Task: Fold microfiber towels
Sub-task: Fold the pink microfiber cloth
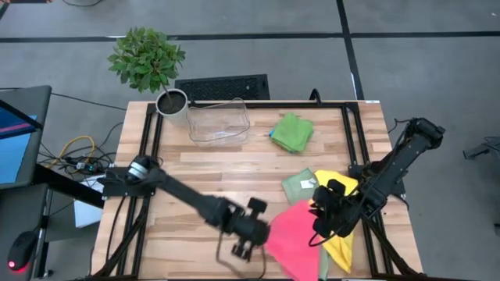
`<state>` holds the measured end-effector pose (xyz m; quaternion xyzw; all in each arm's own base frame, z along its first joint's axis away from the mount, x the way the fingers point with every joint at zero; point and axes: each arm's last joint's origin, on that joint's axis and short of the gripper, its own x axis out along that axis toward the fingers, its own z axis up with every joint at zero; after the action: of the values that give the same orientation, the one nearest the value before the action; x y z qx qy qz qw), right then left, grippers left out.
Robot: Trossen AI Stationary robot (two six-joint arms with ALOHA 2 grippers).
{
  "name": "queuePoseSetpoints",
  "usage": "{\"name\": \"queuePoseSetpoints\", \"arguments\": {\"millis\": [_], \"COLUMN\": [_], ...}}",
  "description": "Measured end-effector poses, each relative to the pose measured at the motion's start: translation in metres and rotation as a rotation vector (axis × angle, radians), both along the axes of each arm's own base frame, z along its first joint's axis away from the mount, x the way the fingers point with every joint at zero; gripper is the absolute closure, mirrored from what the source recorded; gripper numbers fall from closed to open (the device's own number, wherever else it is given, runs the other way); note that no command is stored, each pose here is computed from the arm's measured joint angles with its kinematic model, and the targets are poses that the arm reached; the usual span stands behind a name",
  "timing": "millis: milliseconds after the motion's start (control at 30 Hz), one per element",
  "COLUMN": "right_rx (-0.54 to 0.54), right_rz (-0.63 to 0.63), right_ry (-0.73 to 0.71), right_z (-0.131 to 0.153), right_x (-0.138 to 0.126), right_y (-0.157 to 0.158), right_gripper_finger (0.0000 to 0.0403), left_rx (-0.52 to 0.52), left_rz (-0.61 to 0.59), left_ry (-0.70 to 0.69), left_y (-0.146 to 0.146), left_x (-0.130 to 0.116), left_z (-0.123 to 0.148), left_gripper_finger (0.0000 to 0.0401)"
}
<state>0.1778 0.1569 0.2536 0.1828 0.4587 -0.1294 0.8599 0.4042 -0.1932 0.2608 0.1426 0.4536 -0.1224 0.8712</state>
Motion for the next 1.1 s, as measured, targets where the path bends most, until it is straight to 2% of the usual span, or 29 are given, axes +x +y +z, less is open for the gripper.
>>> {"name": "queuePoseSetpoints", "arguments": {"millis": [167,233,367,433,600,700,833,900,1100], "right_rx": [-0.089,-0.147,-0.209,-0.231,-0.215,-0.185,-0.146,-0.141,-0.115], "right_rz": [0.062,0.101,0.221,0.272,0.377,0.436,0.448,0.46,0.487], "right_ry": [-0.117,-0.139,-0.097,-0.001,0.119,0.135,0.166,0.224,0.266], "right_z": [0.004,0.0,-0.021,-0.038,-0.059,-0.065,-0.073,-0.079,-0.094], "right_x": [0.016,0.031,0.065,0.074,0.093,0.101,0.107,0.103,0.103], "right_y": [-0.004,-0.006,-0.01,-0.017,-0.035,-0.042,-0.049,-0.048,-0.034], "right_gripper_finger": [0.0246,0.0233,0.0217,0.0212,0.0205,0.0204,0.0206,0.0207,0.0208], "left_rx": [0.042,0.06,0.074,0.073,0.069,0.069,0.07,0.077,0.1], "left_rz": [0.01,0.022,0.064,0.08,0.101,0.114,0.113,0.116,0.116], "left_ry": [0.068,0.071,0.07,0.07,0.082,0.084,0.082,0.078,0.089], "left_y": [-0.034,-0.043,-0.05,-0.05,-0.051,-0.051,-0.052,-0.052,-0.051], "left_x": [-0.031,-0.039,-0.046,-0.047,-0.049,-0.049,-0.05,-0.05,-0.052], "left_z": [0.0,-0.001,-0.005,-0.006,-0.007,-0.007,-0.007,-0.007,-0.008], "left_gripper_finger": [0.0401,0.0401,0.0401,0.0401,0.0401,0.0401,0.0401,0.0401,0.0401]}}
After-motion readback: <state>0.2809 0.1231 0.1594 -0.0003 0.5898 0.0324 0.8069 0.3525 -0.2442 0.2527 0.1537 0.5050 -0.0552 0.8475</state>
